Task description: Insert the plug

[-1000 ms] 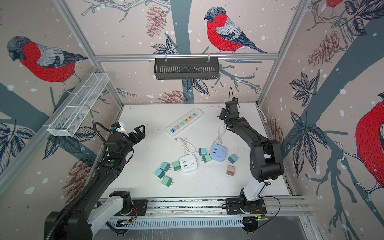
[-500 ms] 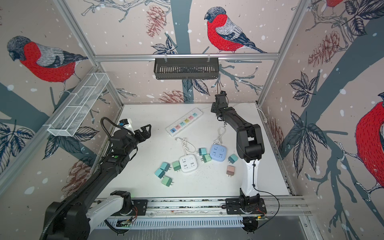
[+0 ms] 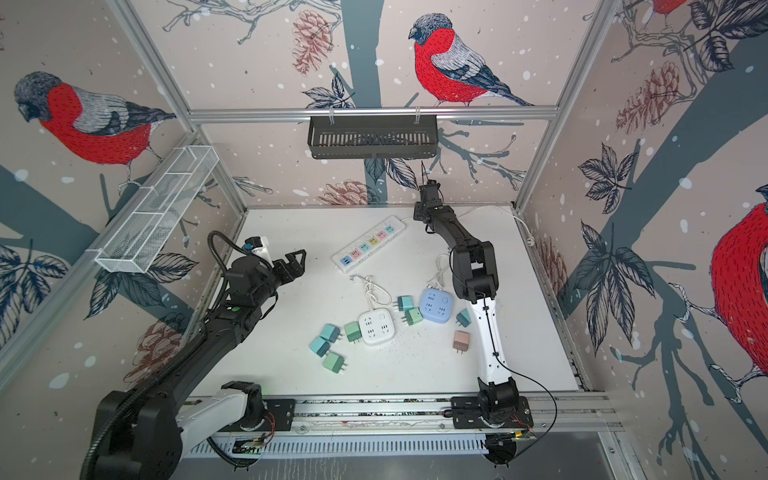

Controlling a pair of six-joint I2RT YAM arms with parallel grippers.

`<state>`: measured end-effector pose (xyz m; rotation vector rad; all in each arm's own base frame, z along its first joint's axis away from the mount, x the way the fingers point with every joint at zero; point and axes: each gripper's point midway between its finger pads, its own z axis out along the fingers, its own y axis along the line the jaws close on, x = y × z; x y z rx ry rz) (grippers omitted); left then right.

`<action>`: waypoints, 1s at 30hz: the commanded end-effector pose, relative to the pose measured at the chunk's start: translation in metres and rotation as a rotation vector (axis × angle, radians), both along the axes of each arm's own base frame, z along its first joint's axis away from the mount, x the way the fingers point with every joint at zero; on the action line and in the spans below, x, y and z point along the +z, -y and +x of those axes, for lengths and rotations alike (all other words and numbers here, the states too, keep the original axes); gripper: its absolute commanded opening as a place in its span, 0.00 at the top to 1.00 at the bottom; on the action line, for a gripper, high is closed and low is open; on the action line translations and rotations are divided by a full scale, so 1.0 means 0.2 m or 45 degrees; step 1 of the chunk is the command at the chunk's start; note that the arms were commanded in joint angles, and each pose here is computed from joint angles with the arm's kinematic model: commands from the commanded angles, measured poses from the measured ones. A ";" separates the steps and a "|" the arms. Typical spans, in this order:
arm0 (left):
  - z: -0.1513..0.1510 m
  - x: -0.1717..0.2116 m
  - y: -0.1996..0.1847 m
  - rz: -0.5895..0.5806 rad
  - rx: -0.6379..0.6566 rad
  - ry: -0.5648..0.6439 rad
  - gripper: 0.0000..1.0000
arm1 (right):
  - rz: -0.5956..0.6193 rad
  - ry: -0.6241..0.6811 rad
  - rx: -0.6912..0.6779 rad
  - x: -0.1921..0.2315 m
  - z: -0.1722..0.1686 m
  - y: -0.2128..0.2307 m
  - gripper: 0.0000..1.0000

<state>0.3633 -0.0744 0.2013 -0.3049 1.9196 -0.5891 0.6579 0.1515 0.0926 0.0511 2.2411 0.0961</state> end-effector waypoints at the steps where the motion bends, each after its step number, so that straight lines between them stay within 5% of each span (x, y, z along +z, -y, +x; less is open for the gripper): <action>1: 0.02 0.05 0.01 -0.003 -0.018 0.047 0.07 | -0.098 0.060 -0.015 0.05 0.03 0.07 0.44; 5: 0.03 0.04 0.01 0.002 -0.012 0.036 0.07 | -0.174 0.016 0.015 0.02 0.00 0.12 0.50; 16: 0.01 0.08 0.01 -0.007 -0.018 0.061 0.07 | -0.481 -0.081 -0.040 -0.19 -0.03 0.32 0.48; 23: 0.01 0.08 0.01 -0.006 -0.015 0.054 0.07 | -0.500 -0.104 0.031 -0.25 0.03 0.33 0.47; 27: 0.01 0.07 0.02 -0.005 -0.018 0.049 0.07 | -0.509 -0.124 0.045 -0.28 0.05 0.37 0.62; 30: 0.01 0.08 0.02 -0.009 -0.022 0.055 0.07 | -0.496 -0.140 0.117 -0.30 0.05 0.35 0.86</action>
